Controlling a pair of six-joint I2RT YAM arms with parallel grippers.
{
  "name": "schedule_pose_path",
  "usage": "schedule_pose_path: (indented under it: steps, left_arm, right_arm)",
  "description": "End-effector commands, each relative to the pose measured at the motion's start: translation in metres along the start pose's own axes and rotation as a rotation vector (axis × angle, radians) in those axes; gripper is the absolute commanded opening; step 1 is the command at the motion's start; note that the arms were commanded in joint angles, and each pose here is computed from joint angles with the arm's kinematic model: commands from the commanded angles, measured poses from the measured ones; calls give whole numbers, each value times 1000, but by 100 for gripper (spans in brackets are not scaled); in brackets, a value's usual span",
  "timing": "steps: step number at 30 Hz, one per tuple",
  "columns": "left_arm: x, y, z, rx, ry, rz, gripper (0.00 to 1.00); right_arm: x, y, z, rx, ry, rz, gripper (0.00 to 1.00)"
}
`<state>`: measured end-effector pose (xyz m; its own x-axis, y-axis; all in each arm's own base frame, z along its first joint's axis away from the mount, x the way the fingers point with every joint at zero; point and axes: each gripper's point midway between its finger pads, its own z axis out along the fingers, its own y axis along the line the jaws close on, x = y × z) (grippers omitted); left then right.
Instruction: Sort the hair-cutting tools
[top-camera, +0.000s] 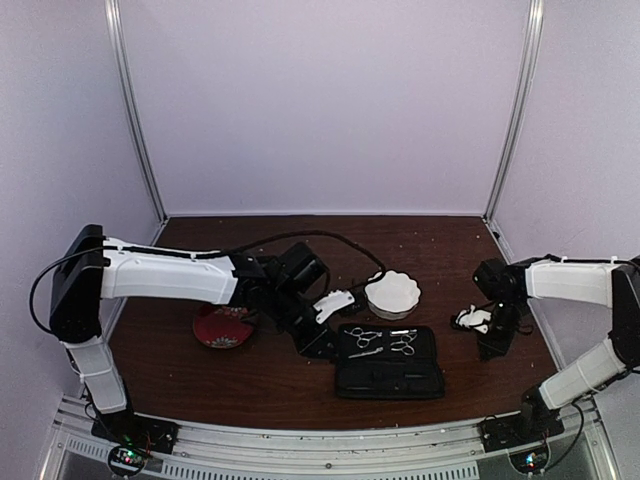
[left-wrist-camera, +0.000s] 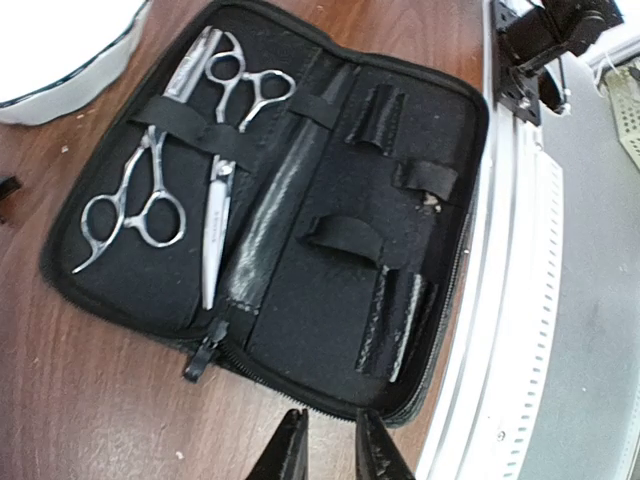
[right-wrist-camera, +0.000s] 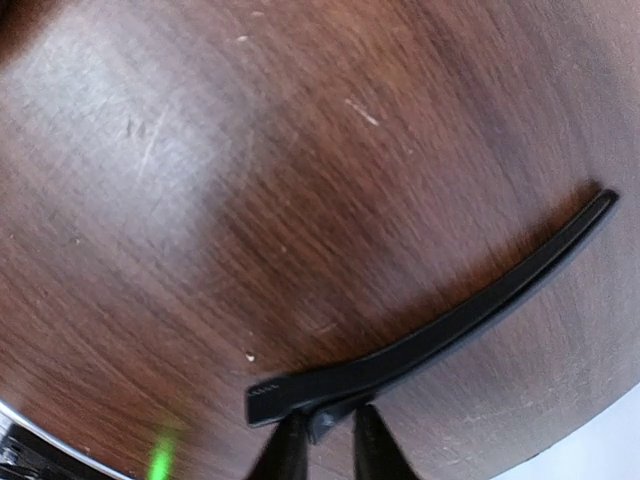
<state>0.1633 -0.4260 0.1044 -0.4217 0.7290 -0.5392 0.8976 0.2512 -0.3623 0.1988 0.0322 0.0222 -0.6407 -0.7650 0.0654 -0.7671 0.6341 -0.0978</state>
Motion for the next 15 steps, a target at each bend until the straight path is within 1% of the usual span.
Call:
schedule_pose_path:
  steps: [1, 3, 6, 9, 15]
  left_arm:
    - [-9, -10, 5, 91, -5, 50, 19]
    - [-6, -13, 8, 115, 12, 58, 19]
    - [1, -16, 14, 160, 43, 63, 17]
    - [8, -19, 19, 214, 74, 38, 17]
    - [18, -10, 34, 319, 91, -66, 17]
  right_arm:
    - [-2, -4, 7, 6, 2, -21, 8]
    - [0, -3, 7, 11, 4, -37, 0]
    - [5, -4, 0, 35, -4, -75, 0]
    - [9, -1, -18, 62, -51, -139, 0]
    - [12, 11, -61, 141, -162, -381, 0]
